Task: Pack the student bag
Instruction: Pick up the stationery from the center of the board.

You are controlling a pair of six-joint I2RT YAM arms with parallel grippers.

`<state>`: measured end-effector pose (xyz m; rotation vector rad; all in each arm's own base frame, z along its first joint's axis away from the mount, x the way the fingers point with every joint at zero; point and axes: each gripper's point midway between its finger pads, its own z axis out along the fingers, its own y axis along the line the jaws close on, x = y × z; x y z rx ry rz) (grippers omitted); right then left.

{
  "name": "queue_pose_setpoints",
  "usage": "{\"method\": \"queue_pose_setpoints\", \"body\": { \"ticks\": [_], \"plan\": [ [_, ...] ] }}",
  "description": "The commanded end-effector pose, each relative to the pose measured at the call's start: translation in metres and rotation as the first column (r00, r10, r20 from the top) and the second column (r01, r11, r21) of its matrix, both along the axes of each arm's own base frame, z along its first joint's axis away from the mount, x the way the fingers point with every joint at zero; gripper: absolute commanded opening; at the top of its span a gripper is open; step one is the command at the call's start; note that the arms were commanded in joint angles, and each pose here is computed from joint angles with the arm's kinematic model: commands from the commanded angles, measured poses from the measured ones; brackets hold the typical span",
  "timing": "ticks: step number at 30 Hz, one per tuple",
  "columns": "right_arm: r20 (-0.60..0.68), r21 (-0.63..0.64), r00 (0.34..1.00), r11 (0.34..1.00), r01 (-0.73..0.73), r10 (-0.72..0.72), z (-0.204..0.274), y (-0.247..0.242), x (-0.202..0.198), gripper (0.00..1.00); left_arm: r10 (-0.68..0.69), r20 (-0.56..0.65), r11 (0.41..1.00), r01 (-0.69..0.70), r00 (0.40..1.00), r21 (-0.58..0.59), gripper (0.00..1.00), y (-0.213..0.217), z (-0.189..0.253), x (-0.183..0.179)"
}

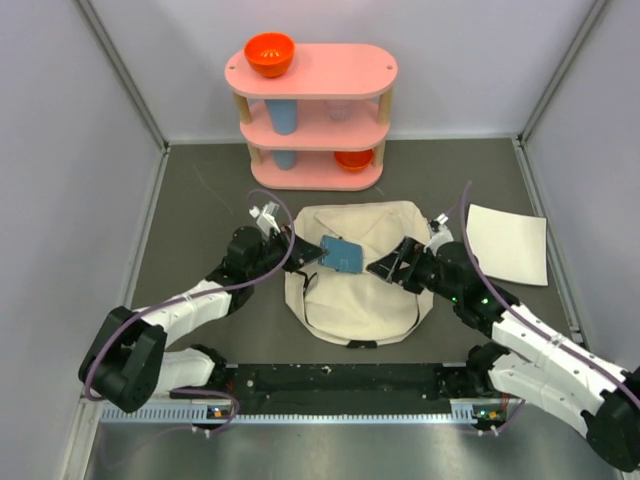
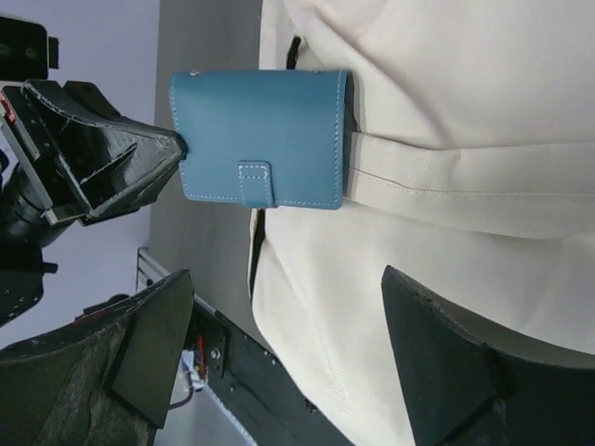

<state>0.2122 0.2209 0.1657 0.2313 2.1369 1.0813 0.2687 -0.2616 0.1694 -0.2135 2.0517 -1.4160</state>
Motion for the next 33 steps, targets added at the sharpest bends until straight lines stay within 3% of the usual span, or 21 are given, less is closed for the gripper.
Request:
{"method": "queue_pose_setpoints", "body": {
  "ticks": [1, 7, 18, 25, 27, 33],
  "plan": [
    [-0.033, 0.134, 0.998, 0.989, -0.056, 0.061, 0.006, 0.023, -0.002, 0.82, 0.049, -0.039, 0.998, -0.051, 0.998, -0.039, 0.0, -0.008, -0.008, -0.009],
    [-0.084, 0.218, 0.992, 0.973, -0.076, 0.097, -0.005, 0.041, 0.003, 0.81, 0.157, -0.143, 0.988, -0.156, 0.977, 0.016, 0.0, 0.005, -0.044, -0.014],
    [-0.078, 0.249, 0.989, 0.963, -0.105, 0.128, -0.011, 0.068, 0.029, 0.8, 0.178, -0.033, 0.973, -0.171, 0.983, 0.152, 0.04, 0.011, -0.034, 0.003],
    [-0.056, 0.225, 0.99, 0.968, -0.11, 0.125, -0.014, 0.077, 0.044, 0.66, 0.118, -0.085, 0.974, -0.098, 0.989, 0.202, 0.0, -0.002, -0.047, 0.007],
    [-0.069, 0.222, 0.991, 0.97, -0.097, 0.115, -0.022, 0.076, 0.046, 0.51, 0.101, -0.129, 0.97, -0.069, 0.986, 0.234, 0.0, -0.004, -0.061, 0.005],
    [-0.047, 0.215, 0.995, 0.974, -0.071, 0.083, -0.023, 0.072, 0.051, 0.4, 0.051, -0.185, 0.972, -0.007, 0.981, 0.234, 0.0, -0.013, -0.078, 0.001]
  ]
}}
